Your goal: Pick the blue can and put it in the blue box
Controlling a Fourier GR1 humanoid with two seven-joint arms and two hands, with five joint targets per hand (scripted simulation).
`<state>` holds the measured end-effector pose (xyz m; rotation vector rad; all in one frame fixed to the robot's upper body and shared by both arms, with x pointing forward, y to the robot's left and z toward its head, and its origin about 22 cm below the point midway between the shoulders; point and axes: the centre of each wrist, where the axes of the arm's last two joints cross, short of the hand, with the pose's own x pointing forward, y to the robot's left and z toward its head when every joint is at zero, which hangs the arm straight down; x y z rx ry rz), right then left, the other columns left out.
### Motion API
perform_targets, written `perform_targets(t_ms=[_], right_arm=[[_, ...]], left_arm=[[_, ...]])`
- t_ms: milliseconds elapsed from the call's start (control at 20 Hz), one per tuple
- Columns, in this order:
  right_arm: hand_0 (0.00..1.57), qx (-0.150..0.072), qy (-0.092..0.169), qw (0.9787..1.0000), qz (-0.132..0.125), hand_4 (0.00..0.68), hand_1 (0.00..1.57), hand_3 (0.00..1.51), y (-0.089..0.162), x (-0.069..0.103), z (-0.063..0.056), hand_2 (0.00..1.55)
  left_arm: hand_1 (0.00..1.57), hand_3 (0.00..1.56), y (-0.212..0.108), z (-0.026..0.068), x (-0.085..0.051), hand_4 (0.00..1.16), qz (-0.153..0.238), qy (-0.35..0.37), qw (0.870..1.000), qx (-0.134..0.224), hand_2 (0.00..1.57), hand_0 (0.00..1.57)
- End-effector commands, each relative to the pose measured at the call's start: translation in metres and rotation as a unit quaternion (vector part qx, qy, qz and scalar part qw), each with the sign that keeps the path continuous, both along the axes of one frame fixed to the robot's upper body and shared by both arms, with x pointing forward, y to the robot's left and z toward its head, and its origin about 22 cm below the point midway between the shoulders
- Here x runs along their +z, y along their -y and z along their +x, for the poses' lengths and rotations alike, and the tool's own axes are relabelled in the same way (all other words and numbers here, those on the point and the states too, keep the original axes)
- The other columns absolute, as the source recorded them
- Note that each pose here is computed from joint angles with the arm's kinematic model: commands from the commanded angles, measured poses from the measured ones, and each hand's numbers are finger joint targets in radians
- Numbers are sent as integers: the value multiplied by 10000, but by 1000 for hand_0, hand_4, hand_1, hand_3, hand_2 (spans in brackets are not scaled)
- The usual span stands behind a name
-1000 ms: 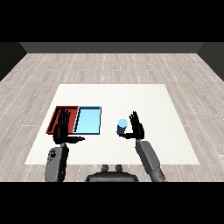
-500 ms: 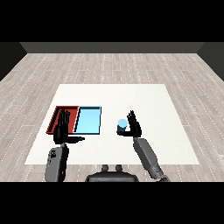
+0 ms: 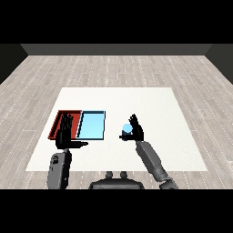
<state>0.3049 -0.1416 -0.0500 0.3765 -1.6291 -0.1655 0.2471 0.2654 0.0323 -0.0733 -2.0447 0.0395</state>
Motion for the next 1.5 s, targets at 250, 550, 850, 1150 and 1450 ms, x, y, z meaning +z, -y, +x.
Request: perform_targets(t_ms=[250,550,850,1150,1450], right_arm=[[0,157,-70,9998,-66,0,0,0,-21,-110,114,0],[0,-406,-276,9982,-342,0,0,0,-198,-127,143,0],[1491,-1082,-285,9858,-1254,634,1491,1438,-213,-51,281,1481],[1497,-1012,-439,9826,-1495,616,1497,1443,-141,-228,137,1484],[1419,-993,78,9818,-1616,624,1419,1401,-246,100,202,1451]], left_arm=[[0,0,48,-269,24,0,-35,-83,9999,-85,0,0],[0,0,-88,-61,-12,0,15,43,9999,162,0,0],[0,0,-25,8,-85,0,-14,-13,10000,14,0,0],[0,0,-14,-50,9,0,2,-56,10000,54,0,0],[0,0,184,93,64,0,286,-151,9994,-113,0,0]])
